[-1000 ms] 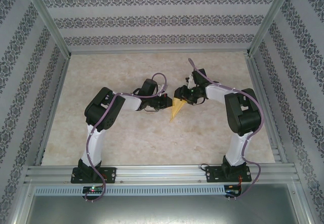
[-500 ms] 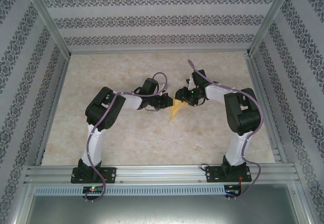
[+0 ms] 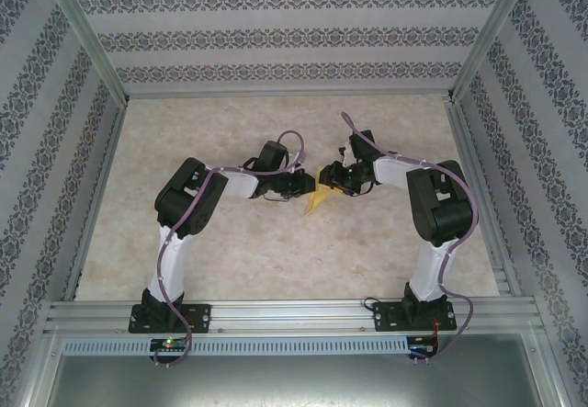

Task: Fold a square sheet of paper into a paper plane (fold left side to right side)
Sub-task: Fold the wing for the fifth time at the center of the table.

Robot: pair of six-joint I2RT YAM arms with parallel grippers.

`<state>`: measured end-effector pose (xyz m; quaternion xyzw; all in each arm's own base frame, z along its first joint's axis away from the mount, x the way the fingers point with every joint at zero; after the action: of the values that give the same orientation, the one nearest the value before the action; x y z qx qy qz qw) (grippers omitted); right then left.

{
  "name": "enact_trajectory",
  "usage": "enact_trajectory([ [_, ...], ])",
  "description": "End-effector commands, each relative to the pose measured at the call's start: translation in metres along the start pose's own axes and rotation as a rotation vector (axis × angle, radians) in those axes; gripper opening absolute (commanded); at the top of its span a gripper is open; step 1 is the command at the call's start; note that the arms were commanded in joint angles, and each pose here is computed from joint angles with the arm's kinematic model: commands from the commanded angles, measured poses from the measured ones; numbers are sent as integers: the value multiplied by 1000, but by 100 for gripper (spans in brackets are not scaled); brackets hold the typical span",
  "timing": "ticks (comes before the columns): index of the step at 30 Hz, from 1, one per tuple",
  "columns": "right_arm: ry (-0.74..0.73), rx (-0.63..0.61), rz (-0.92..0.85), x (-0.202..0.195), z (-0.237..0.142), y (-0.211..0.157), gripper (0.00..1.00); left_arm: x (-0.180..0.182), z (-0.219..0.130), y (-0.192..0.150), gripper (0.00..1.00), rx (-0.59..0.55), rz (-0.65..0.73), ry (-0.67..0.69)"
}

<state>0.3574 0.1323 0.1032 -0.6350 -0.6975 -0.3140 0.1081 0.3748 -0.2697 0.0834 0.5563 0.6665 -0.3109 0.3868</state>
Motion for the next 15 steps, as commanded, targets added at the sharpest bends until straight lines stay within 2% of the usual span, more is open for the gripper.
enact_trajectory([
  [1, -74, 89, 67, -23, 12, -21, 48, 5, -9, -4, 19, -67, 12, 51],
  [4, -68, 88, 63, -23, 12, -21, 48, -2, -32, -7, 26, -106, 18, 39],
  [7, -68, 88, 62, -23, 12, -21, 48, -8, -52, -15, 27, -125, 31, 31],
  [15, -60, 88, 62, -23, 13, -20, 48, -46, -81, -50, 18, -30, 89, -97],
])
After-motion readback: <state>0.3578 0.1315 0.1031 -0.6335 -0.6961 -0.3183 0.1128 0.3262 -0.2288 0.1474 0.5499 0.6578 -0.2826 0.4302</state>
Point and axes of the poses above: each hand's point on the last joint's axis, 136 mm out from that joint toward the fingers, its own z axis out along the fingers, its own x axis along the line the jaws close on, y = z × x, the point moved 10 cm from there along -z, back along the fingers, and after that the axes turned 15 degrees about -z, right-handed, at the moved point
